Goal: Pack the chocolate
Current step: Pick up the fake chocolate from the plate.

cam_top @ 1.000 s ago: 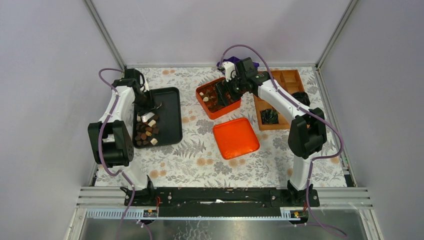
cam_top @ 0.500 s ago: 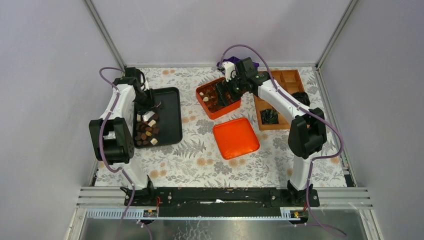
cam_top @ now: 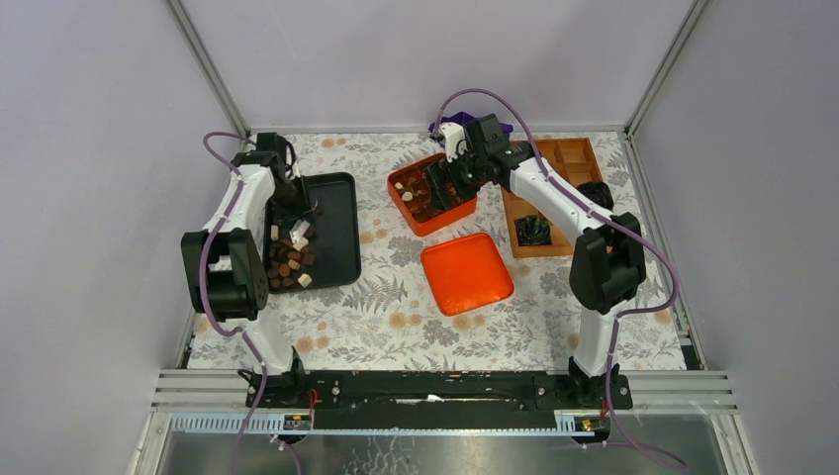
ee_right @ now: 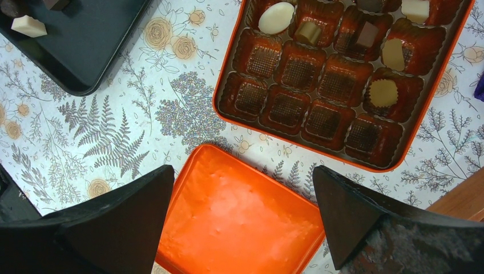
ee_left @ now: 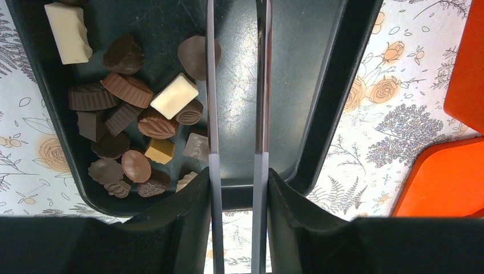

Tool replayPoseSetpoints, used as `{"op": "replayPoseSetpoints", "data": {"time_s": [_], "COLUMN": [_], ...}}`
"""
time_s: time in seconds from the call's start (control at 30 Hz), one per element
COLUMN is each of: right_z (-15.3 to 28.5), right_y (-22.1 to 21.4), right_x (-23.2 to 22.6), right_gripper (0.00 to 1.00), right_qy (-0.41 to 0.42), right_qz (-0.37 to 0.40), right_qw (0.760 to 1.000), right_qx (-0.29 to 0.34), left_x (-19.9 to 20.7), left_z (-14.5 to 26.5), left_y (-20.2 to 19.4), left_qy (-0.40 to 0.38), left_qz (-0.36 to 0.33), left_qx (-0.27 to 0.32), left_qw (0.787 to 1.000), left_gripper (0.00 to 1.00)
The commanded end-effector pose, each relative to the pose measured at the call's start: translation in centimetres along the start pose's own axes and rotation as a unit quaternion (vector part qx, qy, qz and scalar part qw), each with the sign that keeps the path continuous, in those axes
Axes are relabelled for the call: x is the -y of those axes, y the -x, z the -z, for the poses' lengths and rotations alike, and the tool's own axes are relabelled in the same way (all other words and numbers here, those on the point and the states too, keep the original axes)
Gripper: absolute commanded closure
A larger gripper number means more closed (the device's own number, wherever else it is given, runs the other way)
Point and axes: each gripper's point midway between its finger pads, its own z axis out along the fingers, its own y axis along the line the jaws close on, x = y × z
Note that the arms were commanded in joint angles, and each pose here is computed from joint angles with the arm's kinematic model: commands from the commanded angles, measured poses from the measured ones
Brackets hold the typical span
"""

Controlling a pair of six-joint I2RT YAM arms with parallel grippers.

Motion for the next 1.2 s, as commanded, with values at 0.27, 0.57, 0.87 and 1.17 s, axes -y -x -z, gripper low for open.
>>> {"op": "replayPoseSetpoints", "data": {"time_s": [0.27,0.57,0.87,1.17], "right_z": [0.0,0.5,1.4,0.5], "right_y": [0.3,0.1,0.7,0.5], "right_x": [-0.5,-1.4,-0.7,8.1], "right_gripper": [0.00,0.00,0.00,0.00], "right_qy": [0.014,0.044,0.100,0.055], "right_qz": [0.003,0.024,0.011,-0.015], "right_qw": [1.000,0.999,0.995,0.998], "right_qx": [0.005,-0.005,0.013,0.021], "left_x": [1.4,2.9,5.4,8.8], "left_z": [2.0,4.2,6.9,9.7], "left_y": [2.6,1.6,-0.2,-1.6], "left_qy": [-0.012,-0.060,-0.142,-0.252], "left_qz": [0.004,0.002,-0.018,-0.018], "left_qx": [0.059,0.099,0.135,0.173], "left_qw": [0.998,0.993,0.980,0.952], "left_gripper": [1.00,1.00,1.00,1.00]}}
